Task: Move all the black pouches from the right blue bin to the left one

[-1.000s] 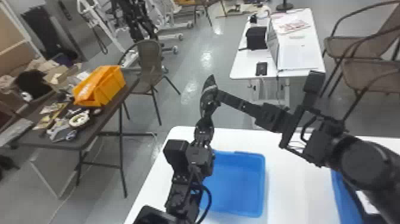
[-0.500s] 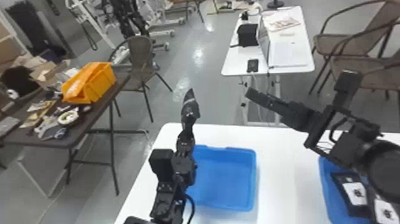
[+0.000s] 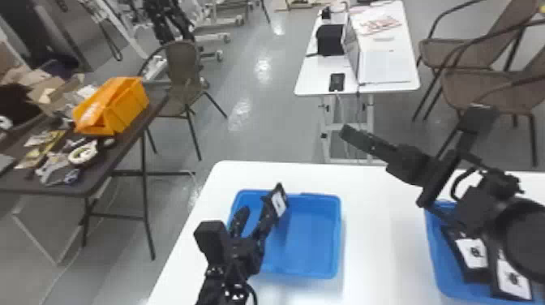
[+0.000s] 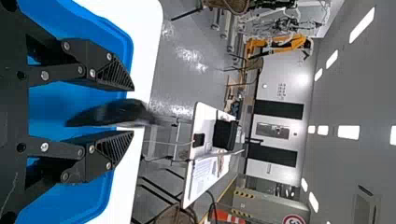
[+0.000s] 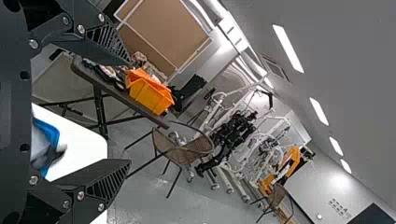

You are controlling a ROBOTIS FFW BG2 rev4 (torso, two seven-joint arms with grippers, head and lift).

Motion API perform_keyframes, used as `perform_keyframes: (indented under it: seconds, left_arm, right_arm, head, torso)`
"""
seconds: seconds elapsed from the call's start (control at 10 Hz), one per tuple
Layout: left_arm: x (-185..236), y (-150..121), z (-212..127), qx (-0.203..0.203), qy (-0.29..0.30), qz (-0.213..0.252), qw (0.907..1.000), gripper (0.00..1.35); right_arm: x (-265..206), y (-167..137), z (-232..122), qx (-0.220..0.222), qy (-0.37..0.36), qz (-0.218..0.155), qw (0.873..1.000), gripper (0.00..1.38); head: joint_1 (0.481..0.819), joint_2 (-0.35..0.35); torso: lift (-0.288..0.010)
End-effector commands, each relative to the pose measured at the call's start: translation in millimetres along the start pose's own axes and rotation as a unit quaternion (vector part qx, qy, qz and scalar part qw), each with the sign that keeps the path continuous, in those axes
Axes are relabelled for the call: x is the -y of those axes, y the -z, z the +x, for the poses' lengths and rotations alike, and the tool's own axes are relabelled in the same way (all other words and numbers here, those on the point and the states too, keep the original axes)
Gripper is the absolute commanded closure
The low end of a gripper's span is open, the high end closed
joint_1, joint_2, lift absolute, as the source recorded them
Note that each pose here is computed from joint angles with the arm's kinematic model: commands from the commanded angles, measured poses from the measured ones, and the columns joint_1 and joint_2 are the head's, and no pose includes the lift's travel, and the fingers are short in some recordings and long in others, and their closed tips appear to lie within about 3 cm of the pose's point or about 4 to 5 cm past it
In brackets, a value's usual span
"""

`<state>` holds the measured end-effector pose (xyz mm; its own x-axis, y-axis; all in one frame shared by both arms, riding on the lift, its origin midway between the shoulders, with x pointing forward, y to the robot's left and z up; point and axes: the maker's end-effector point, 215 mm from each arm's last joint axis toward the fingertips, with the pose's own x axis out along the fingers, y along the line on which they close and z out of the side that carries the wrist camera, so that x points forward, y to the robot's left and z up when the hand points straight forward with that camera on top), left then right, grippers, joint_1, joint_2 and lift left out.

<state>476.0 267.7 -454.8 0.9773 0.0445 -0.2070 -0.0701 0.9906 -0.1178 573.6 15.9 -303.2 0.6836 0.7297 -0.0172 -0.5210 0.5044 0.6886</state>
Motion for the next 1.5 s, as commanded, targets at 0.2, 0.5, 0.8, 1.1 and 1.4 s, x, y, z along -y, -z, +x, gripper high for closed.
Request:
perform_keyframes:
  seconds: [0.2,0.5,0.8,1.1,1.4]
  left_arm:
    - [-9,-49,-8,0.080,-0.026,0.021,0.9963,0.18]
    - [-5,-93,-16,0.131,-0.035,0.023,0.9905,0.18]
    - [-9,-97,-18,0.132,-0.038,0.016,0.9903,0.18]
    - [-7,-93,-17,0.126,-0.036,0.014,0.9913,0.18]
    - [-5,-92,-17,0.124,-0.034,0.013,0.9916,0.18]
  right_arm:
    - [17,-6,-16,0.011,0.022,-0.009,1.000,0.30]
    - [100,43,-86,-0.012,0.163,-0.028,0.986,0.30]
    - [170,98,-156,-0.040,0.262,-0.031,0.964,0.30]
    - [237,114,-228,-0.076,0.358,-0.041,0.930,0.30]
    - [284,103,-294,-0.078,0.435,-0.043,0.896,0.30]
  head:
    - [0.695,0.293]
    - [0.695,0.248]
    - [0.695,0.202]
    - [0.695,0.141]
    - [0.695,0.040]
  torso:
    - [0.010]
    - [0.010]
    - [0.010]
    - [0.010]
    - [0.010]
